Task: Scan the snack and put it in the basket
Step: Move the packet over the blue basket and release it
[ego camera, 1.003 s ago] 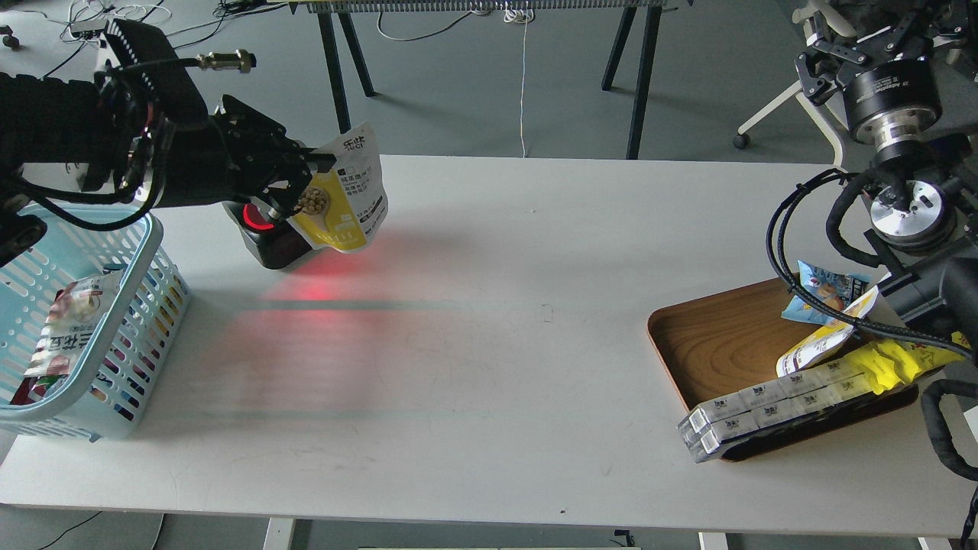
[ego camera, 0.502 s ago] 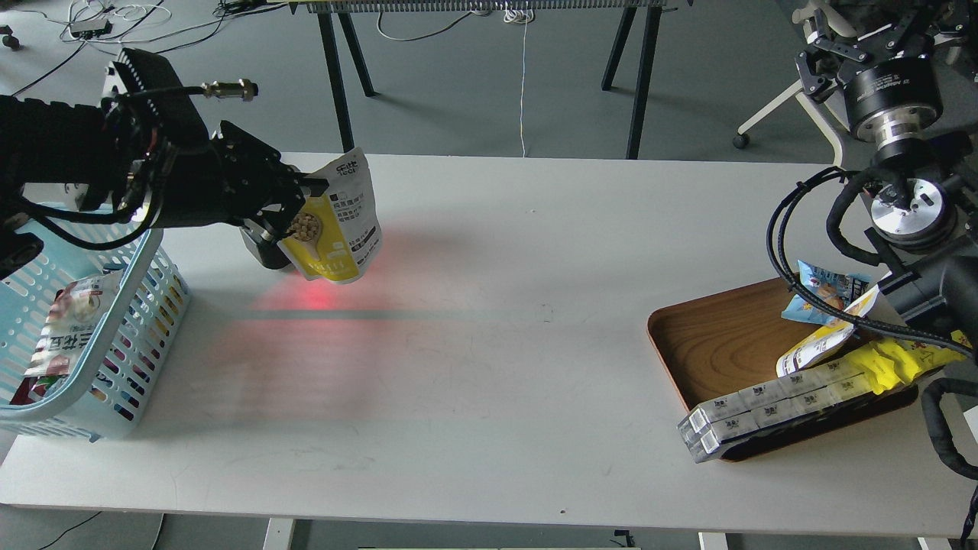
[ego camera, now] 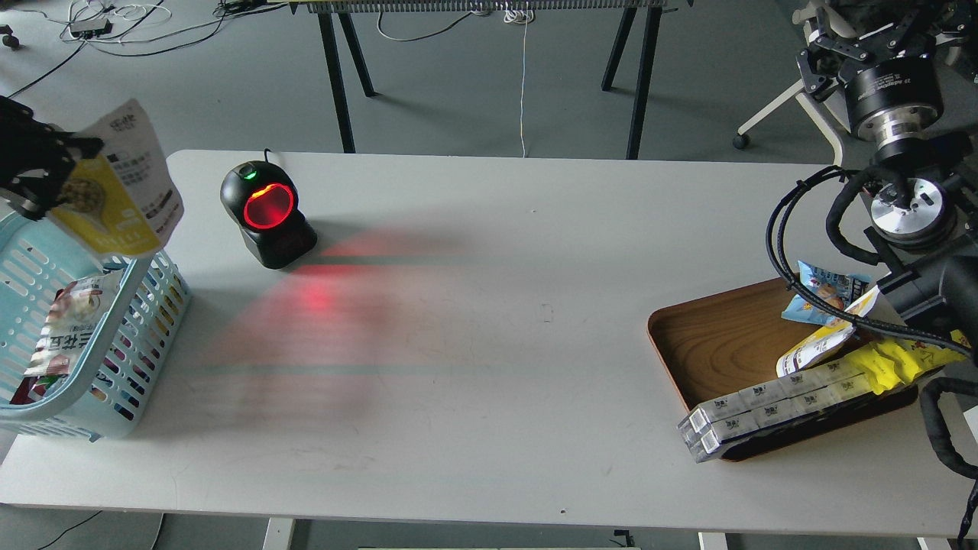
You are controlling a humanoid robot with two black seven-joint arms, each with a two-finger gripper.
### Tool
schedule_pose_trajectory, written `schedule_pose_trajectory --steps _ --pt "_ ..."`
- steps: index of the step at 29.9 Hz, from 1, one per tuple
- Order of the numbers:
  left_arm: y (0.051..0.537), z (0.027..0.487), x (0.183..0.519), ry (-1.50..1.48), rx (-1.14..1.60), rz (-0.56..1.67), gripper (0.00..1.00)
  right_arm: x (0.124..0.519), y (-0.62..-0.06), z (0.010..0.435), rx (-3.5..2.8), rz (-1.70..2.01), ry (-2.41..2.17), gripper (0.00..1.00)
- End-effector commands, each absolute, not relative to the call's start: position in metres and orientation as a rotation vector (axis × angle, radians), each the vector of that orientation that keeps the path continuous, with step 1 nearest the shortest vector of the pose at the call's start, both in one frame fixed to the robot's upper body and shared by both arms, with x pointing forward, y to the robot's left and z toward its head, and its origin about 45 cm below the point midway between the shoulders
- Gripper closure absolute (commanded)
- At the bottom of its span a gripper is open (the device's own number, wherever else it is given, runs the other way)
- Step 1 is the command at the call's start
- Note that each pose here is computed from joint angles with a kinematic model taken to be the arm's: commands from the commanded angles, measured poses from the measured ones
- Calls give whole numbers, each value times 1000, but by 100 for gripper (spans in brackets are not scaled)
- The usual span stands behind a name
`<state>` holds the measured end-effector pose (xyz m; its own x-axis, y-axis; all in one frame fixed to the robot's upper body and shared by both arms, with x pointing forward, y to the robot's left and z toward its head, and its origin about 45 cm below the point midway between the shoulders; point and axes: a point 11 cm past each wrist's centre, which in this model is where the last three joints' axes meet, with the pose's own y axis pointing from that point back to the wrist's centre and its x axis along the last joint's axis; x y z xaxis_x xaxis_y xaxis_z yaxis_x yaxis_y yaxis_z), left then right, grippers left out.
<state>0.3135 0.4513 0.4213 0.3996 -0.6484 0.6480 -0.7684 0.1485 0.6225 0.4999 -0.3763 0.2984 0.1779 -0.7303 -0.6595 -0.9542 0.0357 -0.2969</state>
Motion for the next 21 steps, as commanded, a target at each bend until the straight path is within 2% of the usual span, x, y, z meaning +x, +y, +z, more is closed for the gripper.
schedule_pose_trajectory --steps 1,12,17,21 --pt "487 431 299 -1242 1594 234 100 500 -375 298 -1746 400 1600 2" --pt "540 393 254 -1163 1676 192 100 503 -371 303 -1751 398 1588 2" --pt "544 383 247 -1131 1679 173 97 503 -370 303 -1753 398 1586 2" --pt "541 381 247 -1132 1671 169 92 503 -370 303 -1753 396 1587 2"
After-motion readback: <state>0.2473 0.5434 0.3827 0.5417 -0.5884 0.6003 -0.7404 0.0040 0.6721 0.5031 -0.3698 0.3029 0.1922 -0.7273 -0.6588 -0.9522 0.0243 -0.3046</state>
